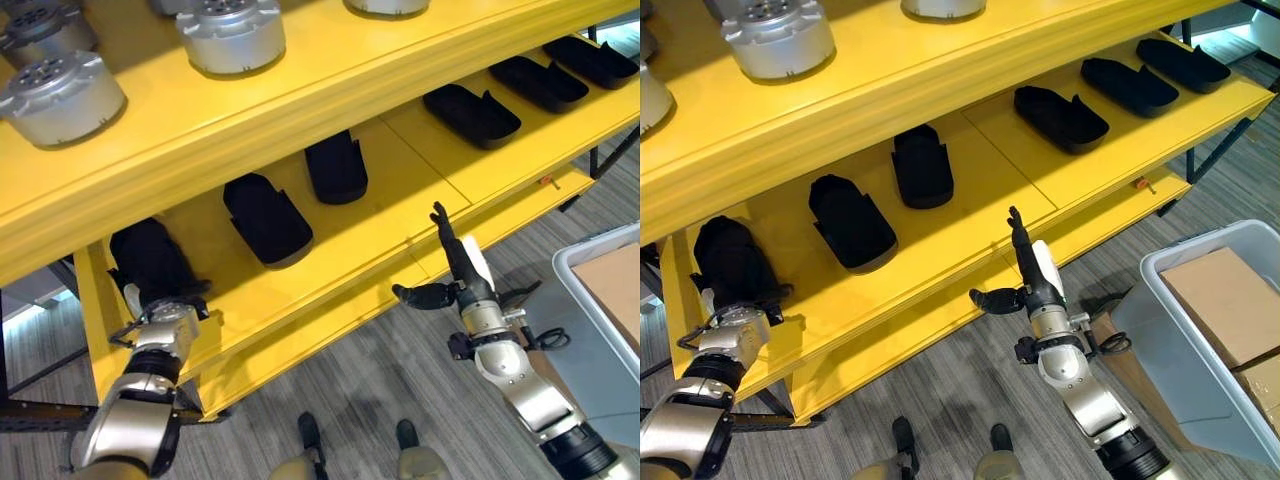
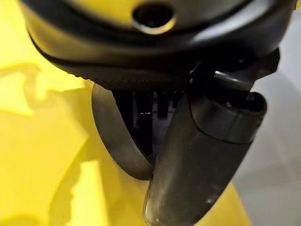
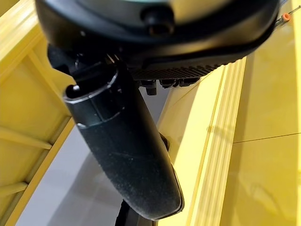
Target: Move parts from the plastic box to the shelf.
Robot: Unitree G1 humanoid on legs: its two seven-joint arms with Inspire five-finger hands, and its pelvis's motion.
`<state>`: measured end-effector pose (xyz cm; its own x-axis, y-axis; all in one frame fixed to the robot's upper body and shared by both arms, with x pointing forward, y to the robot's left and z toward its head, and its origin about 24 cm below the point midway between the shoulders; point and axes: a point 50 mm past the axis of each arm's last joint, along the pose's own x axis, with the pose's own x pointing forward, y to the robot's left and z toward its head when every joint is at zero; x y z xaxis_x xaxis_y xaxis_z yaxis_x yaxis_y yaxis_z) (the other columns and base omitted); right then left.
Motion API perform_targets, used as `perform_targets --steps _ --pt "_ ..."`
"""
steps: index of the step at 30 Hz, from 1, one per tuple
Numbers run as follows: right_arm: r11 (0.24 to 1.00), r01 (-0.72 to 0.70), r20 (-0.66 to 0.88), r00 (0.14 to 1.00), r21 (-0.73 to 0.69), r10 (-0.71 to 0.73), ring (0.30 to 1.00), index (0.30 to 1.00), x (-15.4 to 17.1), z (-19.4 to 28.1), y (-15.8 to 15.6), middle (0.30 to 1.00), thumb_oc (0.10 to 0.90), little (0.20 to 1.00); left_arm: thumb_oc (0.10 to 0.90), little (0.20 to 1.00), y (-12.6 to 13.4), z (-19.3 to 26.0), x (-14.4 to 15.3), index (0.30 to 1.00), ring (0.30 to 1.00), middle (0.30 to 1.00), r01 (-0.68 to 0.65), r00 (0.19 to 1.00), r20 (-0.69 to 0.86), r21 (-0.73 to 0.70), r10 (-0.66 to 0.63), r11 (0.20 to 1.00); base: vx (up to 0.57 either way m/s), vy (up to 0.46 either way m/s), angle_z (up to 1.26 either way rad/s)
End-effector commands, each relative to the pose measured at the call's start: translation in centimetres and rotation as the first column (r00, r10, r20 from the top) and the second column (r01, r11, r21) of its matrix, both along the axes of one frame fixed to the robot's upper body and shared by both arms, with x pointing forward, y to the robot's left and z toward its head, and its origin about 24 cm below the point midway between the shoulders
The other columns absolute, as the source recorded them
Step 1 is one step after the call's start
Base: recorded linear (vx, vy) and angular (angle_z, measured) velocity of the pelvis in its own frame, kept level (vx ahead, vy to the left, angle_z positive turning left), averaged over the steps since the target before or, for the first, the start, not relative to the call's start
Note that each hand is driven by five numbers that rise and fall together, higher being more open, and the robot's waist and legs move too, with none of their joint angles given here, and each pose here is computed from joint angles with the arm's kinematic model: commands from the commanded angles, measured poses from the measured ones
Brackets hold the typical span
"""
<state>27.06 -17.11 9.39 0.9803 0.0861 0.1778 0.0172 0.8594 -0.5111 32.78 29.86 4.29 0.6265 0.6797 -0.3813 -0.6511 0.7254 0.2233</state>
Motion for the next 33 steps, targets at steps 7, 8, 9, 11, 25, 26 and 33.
perform_targets --steps 7,8,9,11,25,26,33 --pt "0.997 -0.053 0.294 0.955 0.051 0.036 1.000 1.000 1.0 5.7 1.8 1.000 0.900 1.000 0.900 1.000 -5.3 -1.6 1.3 1.000 1.000 1.000 0.112 0.994 0.002 -0.092 -0.113 0.989 0.00 0.000 0.00" --pt "0.997 -0.053 0.295 0.955 0.051 0.035 1.000 1.000 1.0 5.7 1.8 1.000 0.900 1.000 0.900 1.000 -5.2 -1.4 1.4 1.000 1.000 1.000 0.115 0.993 0.001 -0.074 -0.115 0.991 0.00 0.000 0.00" --pt "0.997 -0.051 0.296 0.955 0.050 0.034 1.000 1.000 1.0 5.7 1.8 1.000 0.900 1.000 0.900 1.000 -5.1 -1.2 1.4 1.000 1.000 1.000 0.131 0.991 -0.004 -0.035 -0.131 0.991 0.00 0.000 0.00" --pt "0.997 -0.048 0.296 0.955 0.054 0.030 1.000 1.000 1.0 5.7 1.8 1.000 0.900 1.000 0.900 1.000 -5.0 -0.9 1.5 1.000 1.000 1.000 0.138 0.990 0.005 -0.004 -0.138 0.990 0.00 0.000 0.00" --pt "0.997 -0.055 0.286 0.958 0.047 0.039 1.000 1.000 1.1 5.7 1.8 1.000 0.900 1.000 0.900 1.000 -4.2 -1.5 1.0 1.000 1.000 1.000 0.138 0.987 -0.083 0.015 -0.136 0.990 0.00 0.000 0.00" --pt "0.997 -0.055 0.286 0.957 0.047 0.040 1.000 1.000 1.0 5.8 1.8 1.000 0.900 1.000 0.900 1.000 -4.1 -1.6 0.9 1.000 1.000 1.000 0.154 0.983 -0.108 0.026 -0.151 0.988 0.00 0.000 0.00" --pt "0.998 -0.057 0.281 0.959 0.039 0.043 1.000 1.000 1.1 6.2 1.5 1.000 0.900 1.000 0.900 1.000 -2.0 -2.0 0.1 1.000 1.000 1.000 0.219 0.955 -0.228 0.107 -0.190 0.970 0.00 0.012 0.00"
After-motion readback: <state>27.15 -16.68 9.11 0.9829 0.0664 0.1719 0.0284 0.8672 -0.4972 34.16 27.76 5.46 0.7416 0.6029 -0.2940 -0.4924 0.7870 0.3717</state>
